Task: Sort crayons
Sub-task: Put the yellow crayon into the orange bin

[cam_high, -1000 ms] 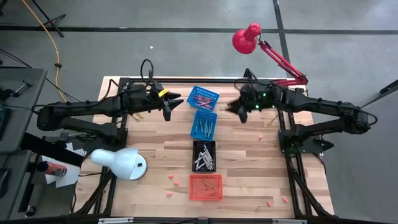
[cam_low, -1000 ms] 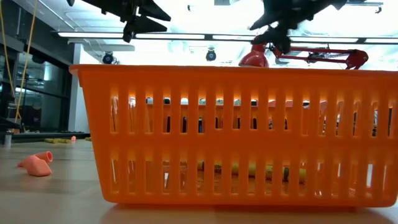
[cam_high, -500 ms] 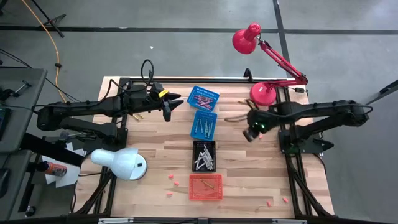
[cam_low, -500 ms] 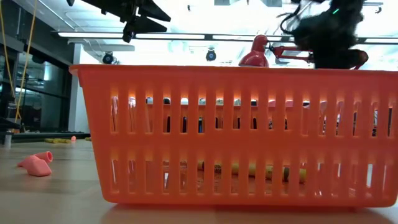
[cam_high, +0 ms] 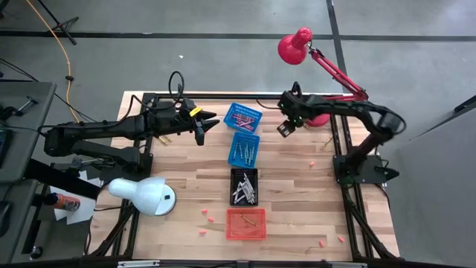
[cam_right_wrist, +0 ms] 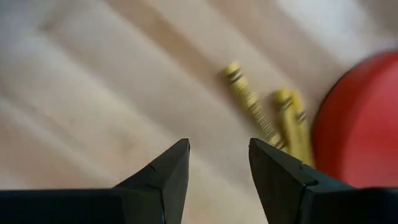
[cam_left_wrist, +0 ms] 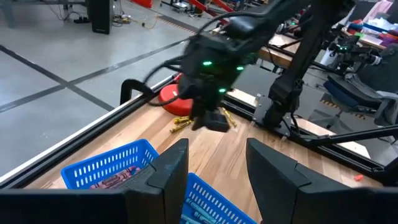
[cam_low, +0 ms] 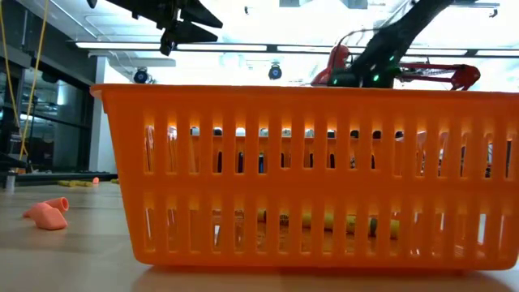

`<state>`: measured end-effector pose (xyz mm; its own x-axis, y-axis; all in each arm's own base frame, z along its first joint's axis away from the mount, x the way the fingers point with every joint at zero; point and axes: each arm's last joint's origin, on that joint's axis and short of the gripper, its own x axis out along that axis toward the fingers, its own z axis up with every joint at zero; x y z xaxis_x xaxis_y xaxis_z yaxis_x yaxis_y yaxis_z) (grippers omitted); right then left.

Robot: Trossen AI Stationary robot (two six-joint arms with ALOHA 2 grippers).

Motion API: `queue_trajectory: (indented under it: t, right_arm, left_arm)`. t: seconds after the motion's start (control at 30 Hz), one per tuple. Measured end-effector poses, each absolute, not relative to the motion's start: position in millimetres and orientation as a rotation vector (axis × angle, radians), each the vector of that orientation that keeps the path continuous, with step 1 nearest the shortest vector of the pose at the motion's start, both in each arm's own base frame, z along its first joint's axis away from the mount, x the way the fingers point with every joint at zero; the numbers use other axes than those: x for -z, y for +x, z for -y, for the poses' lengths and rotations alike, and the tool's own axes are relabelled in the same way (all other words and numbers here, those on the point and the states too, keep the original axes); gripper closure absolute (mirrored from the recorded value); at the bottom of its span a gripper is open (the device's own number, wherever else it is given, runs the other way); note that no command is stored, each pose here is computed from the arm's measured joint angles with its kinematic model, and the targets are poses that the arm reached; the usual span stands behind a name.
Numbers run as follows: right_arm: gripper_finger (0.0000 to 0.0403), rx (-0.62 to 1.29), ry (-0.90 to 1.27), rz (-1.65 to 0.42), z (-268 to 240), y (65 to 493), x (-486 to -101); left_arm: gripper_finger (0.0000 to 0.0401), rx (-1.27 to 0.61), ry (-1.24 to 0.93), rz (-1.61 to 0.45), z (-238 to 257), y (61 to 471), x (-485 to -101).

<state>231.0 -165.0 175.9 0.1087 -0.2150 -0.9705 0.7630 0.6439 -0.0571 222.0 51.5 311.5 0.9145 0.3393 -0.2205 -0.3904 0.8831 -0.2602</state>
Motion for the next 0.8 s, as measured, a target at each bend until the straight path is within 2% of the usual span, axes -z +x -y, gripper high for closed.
queue_trajectory:
  t: [0.3, 0.6, 0.8]
  right_arm:
    - [0.0240, 0.674, 0.362, -1.404, 209.5, 242.7, -160.0]
    - [0.0240, 0.519, 0.279, -1.501, 212.6, 246.5, -142.0]
    - [0.0243, 0.484, 0.271, -1.528, 213.8, 248.2, -133.3]
  left_arm:
    - [0.0252, -0.386, -0.362, -0.160, -51.3, 222.0, -311.5]
    - [0.0252, -0.385, -0.368, -0.159, -51.1, 222.0, -311.5]
    - [0.0252, -0.386, -0.369, -0.159, -51.2, 222.0, -311.6]
